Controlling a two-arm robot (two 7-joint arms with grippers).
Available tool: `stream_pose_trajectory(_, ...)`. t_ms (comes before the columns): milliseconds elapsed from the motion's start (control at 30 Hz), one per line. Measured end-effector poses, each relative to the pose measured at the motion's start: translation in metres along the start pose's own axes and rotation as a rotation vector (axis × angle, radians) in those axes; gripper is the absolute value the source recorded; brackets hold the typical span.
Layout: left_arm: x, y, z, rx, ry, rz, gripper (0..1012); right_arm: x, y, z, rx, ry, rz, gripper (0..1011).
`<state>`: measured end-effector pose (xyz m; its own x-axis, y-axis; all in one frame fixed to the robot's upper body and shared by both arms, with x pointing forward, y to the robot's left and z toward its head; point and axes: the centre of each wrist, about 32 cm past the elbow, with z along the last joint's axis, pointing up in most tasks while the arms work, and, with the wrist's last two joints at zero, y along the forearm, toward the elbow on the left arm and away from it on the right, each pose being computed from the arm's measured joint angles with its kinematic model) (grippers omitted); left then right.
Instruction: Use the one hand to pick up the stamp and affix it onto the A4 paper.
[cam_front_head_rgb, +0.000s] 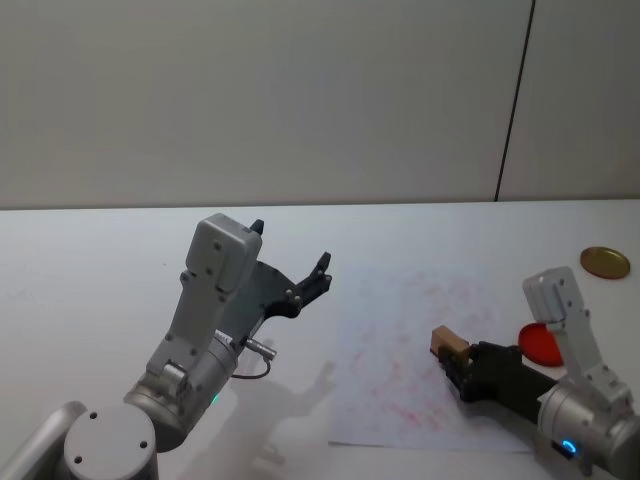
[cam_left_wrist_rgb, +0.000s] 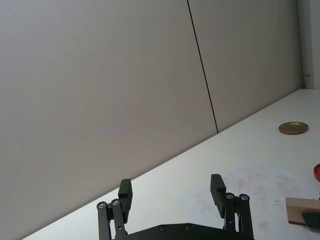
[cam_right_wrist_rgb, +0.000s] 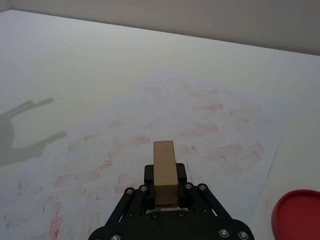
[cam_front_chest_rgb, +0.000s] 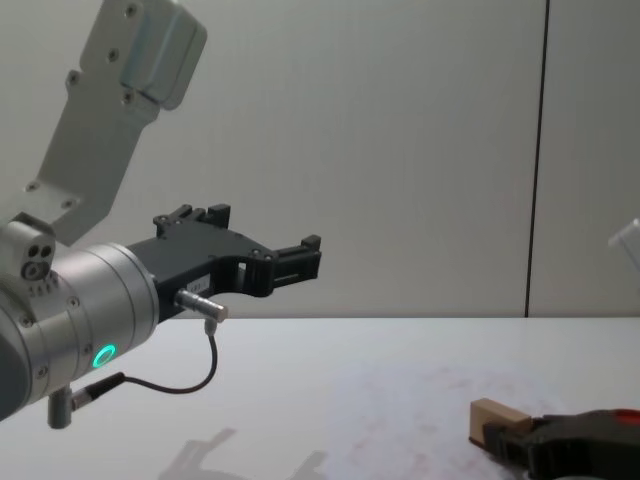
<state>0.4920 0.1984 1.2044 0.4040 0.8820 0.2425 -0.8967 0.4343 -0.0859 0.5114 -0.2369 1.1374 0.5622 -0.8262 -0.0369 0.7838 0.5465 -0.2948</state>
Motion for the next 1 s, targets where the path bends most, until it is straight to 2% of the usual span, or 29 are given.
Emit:
stream_pose_trajectory(300,0.0,0.0,0.0,0.0,0.0,0.0,993,0.0049,0.0045,-0.004,-0.014,0.041,0.02,221)
stream_pose_trajectory(633,0.0,0.0,0.0,0.0,0.0,0.0,993,0.0074,0.0055,-0.0048,-0.022,0.05,0.028,220)
stream_pose_trajectory(833,0.0,0.0,0.0,0.0,0.0,0.0,993,0.0077,0.0028,-0.0056,0.002,0.039,0.028,220)
stream_pose_trajectory(1000,0.0,0.0,0.0,0.0,0.0,0.0,993,0.0093,-0.0019,0.0004,0.05,0.015,0.017,221)
